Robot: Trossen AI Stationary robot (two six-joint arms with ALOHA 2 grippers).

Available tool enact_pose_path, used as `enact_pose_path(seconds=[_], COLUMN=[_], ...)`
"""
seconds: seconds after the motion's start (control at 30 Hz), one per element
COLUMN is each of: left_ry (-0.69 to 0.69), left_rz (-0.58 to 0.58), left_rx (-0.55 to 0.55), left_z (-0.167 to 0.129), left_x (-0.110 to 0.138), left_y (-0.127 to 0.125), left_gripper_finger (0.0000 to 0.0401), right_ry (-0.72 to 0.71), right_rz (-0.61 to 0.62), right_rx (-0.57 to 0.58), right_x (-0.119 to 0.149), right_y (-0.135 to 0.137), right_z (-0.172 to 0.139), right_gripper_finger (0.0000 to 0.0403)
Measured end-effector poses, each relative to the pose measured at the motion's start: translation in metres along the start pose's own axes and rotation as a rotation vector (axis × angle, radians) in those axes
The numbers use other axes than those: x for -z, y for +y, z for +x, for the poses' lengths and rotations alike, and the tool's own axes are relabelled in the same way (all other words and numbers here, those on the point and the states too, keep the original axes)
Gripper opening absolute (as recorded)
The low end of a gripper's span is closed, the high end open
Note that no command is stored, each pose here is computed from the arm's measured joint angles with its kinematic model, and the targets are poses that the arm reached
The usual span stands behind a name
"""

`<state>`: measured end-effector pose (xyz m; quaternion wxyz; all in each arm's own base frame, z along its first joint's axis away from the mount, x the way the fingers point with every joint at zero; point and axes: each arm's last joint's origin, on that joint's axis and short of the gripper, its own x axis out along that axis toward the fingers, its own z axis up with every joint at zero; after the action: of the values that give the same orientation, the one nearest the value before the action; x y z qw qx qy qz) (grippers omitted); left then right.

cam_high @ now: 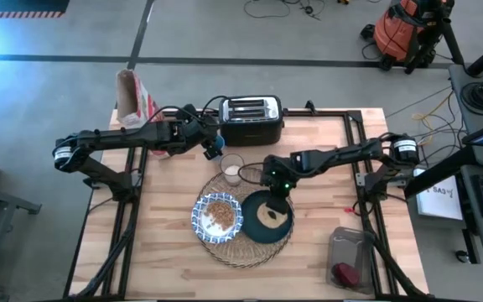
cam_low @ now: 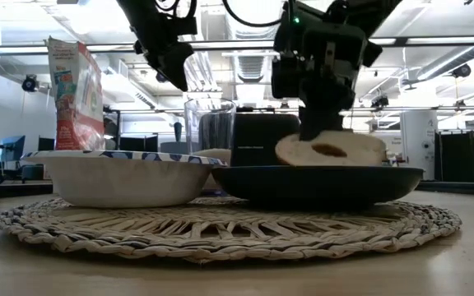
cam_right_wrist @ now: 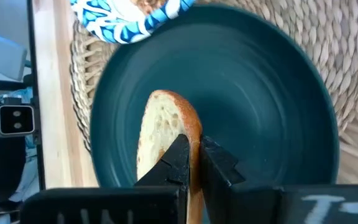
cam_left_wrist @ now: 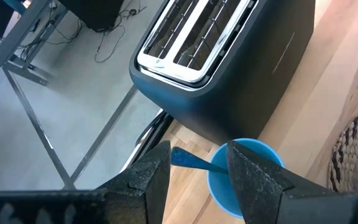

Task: Arrange a breakfast setting
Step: Put the brown toasted bread on the black plate, then put the red apple on the brown mat

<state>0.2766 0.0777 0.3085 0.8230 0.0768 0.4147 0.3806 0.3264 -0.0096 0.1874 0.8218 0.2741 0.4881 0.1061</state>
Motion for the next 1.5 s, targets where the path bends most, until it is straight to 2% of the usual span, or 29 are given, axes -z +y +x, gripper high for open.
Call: enact_pose_path(seconds=[0.33, 0.6, 0.8, 0.97, 1.17, 1.37, 1.5], left_ry=[0.0, 0.0, -0.01, -0.024, -0.03, -0.033, -0.035], left_rz=[-0.001, -0.001, -0.008, -0.018, -0.001, 0.006, 0.0], left_rx=[0.0, 0.0, 0.001, 0.002, 0.002, 0.002, 0.002], left_z=[0.0, 0.0, -0.003, -0.007, -0.008, -0.008, -0.008], left_x=[0.0, 0.0, -0.004, -0.009, -0.011, -0.011, -0.011], left_y=[0.0, 0.0, 0.002, 0.005, 0.006, 0.006, 0.006], left_gripper_finger=[0.0141, 0.0141, 0.0141, 0.0141, 0.0141, 0.0141, 0.0141], right_ry=[-0.02, -0.029, 0.119, 0.192, 0.251, 0.261, 0.181], right_rz=[0.001, -0.015, 0.079, 0.094, 0.142, 0.24, 0.316], right_rx=[-0.006, -0.011, 0.044, 0.053, 0.062, 0.212, 0.315], right_x=[-0.004, -0.013, -0.016, -0.015, 0.006, 0.037, 0.055], right_y=[0.001, 0.009, 0.019, 0.043, 0.079, 0.112, 0.133], right_z=[-0.001, -0.007, -0.027, -0.047, -0.058, -0.071, -0.077], right_gripper_finger=[0.0019, 0.0097, 0.0133, 0.0134, 0.0121, 0.0117, 0.0123])
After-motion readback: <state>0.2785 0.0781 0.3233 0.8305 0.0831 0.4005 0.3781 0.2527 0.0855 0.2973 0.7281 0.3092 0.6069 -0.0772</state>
